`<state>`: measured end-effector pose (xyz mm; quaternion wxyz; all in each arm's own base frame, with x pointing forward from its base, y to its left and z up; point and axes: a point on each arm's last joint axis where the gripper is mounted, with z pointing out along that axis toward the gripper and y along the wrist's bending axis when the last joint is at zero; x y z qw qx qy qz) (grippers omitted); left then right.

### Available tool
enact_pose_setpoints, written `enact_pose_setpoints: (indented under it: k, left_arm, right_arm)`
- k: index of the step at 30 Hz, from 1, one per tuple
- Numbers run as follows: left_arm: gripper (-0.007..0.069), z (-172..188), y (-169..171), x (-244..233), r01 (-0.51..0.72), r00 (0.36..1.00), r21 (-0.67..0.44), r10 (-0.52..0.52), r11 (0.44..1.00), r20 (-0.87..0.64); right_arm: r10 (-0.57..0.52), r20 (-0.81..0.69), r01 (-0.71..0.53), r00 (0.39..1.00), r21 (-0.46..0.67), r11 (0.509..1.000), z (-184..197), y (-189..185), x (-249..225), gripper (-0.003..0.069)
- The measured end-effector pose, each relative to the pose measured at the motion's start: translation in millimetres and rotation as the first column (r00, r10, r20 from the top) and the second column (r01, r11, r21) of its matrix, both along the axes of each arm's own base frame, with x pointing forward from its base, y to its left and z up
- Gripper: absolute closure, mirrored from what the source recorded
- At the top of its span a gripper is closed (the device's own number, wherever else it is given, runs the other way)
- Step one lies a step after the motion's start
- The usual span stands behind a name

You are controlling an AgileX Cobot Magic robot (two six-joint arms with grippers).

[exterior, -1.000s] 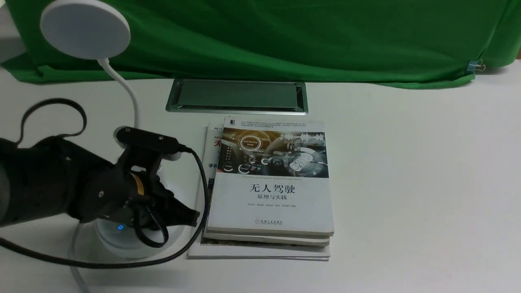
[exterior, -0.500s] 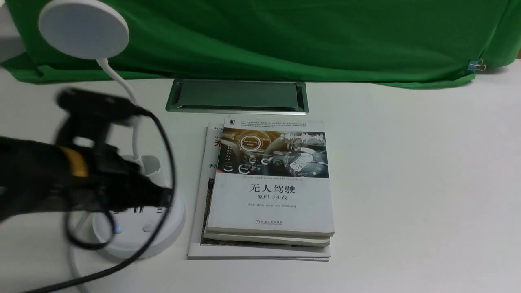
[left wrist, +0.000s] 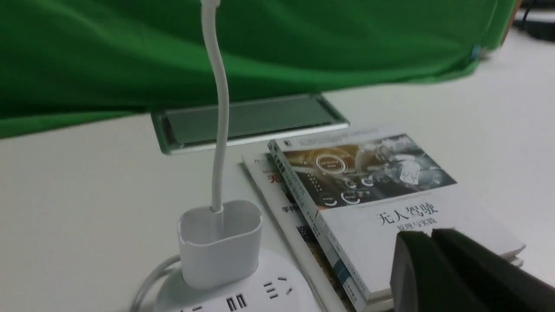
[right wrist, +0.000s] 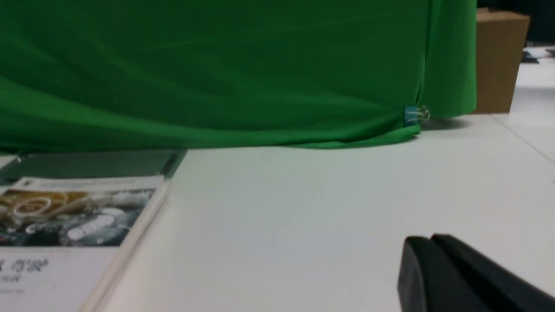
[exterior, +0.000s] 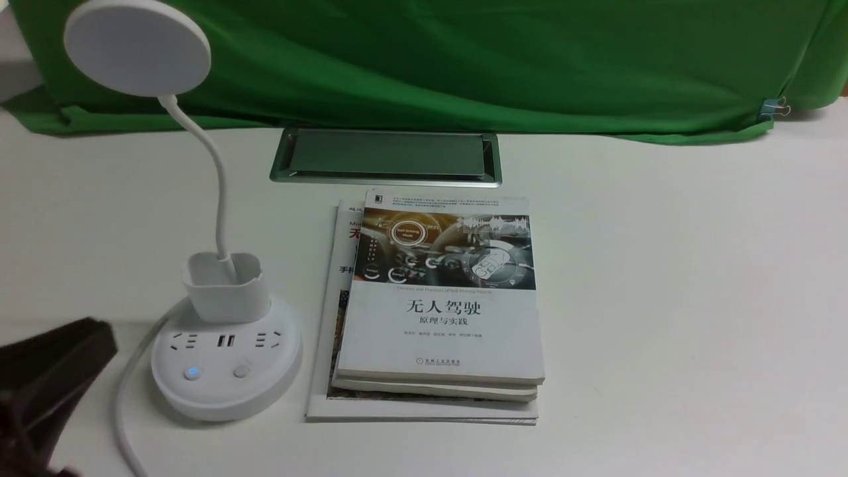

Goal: Turn off the desk lamp on the white desktop by hand.

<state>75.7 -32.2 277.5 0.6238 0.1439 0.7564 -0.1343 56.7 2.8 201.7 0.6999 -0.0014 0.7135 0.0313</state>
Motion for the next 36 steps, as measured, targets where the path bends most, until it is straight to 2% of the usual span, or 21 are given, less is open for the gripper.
enact_pose_setpoints:
  k: [11, 19, 24, 36]
  left_arm:
    - [0.0606, -36.3, 5.1, -10.6, -0.007, 1.000, 0.005, 0.007, 1.000, 0.028]
    - [0.0606, -90.5, 17.5, -20.0, -0.129, 0.991, 0.087, 0.130, 0.988, -0.009]
    - [0.0606, -86.4, 22.3, -20.5, -0.213, 0.975, 0.058, 0.209, 0.975, 0.078]
    - [0.0606, -85.9, 22.8, -20.6, -0.220, 0.973, 0.062, 0.215, 0.973, 0.086]
  right_arm:
    - [0.000, 0.008, 0.000, 1.000, 0.003, 1.000, 0.7, 0.0, 0.0, 0.0624]
    - [0.000, 0.010, 0.000, 1.000, 0.003, 1.000, 0.9, 0.0, 0.0, 0.0624]
    - [0.000, 0.011, 0.000, 1.000, 0.004, 1.000, 1.0, 0.0, 0.0, 0.0624]
    - [0.000, 0.012, 0.000, 1.000, 0.004, 1.000, 1.1, 0.0, 0.0, 0.0624]
